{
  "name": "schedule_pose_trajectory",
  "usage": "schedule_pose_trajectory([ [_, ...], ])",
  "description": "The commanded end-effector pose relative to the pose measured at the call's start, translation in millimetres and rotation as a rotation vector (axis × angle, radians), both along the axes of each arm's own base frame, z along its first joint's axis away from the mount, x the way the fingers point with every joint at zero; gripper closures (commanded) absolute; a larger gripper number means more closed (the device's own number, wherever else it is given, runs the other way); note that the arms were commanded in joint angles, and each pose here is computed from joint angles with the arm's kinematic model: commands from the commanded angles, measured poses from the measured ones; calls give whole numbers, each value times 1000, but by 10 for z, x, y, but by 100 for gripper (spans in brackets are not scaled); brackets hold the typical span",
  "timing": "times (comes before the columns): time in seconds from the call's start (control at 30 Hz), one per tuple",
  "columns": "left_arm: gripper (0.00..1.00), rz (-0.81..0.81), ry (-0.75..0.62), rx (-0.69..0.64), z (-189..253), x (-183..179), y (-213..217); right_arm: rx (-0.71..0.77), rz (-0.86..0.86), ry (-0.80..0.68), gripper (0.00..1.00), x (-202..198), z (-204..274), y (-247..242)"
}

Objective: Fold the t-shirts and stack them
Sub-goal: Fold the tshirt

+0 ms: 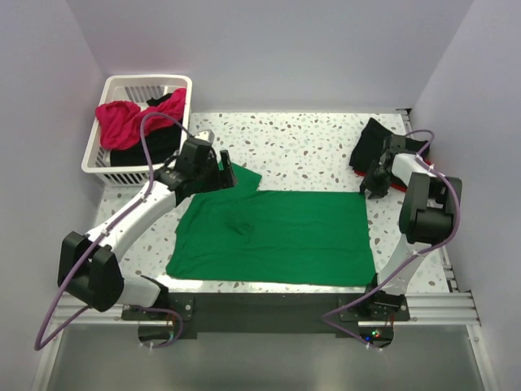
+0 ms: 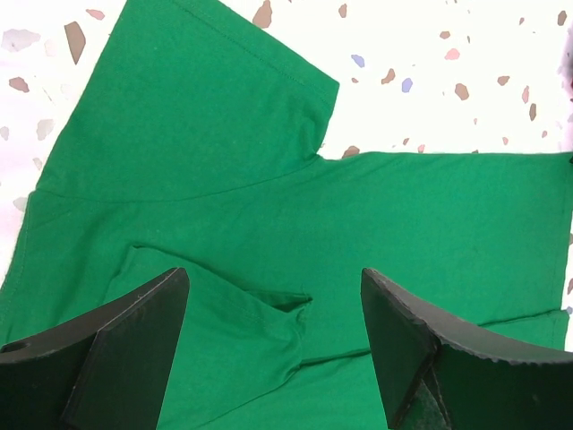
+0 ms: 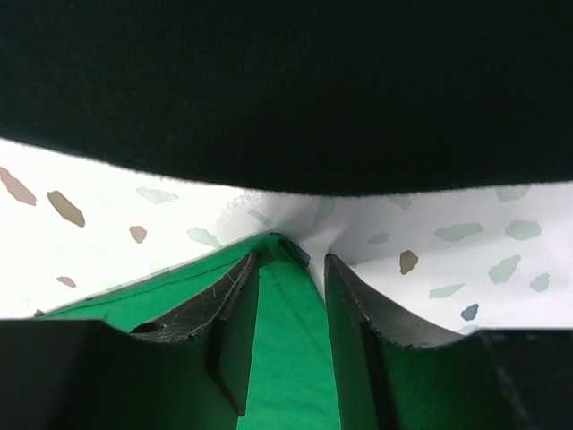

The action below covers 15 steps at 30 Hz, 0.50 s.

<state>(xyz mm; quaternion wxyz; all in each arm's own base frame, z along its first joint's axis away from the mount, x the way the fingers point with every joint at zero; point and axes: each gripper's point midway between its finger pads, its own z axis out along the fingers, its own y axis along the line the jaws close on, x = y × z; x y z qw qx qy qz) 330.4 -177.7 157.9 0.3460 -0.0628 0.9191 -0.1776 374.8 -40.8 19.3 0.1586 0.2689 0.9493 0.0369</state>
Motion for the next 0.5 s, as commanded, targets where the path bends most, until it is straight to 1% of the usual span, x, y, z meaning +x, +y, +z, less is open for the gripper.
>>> schedule_pose_trajectory([
  [0.0,17,-20,-74,-12,199,149,-64,1,-11,-8,62,66,-94,18],
  [0.13,17,-30,-85,17,262,232,-65,-6,-14,11,64,27,-162,12],
  [0.27,17,-35,-108,50,359,361,-68,-8,-14,23,73,9,-214,13],
  [0.3,17,-37,-97,63,337,367,-63,-6,-15,22,74,15,-210,15],
  [0.33,17,-43,-89,80,294,394,-62,-6,-16,28,78,6,-226,11],
  [0.4,17,-53,-100,87,343,448,-81,-5,-13,28,81,19,-227,16],
  [0.47,16,-68,-107,105,341,530,-107,-7,-17,25,87,37,-215,3],
])
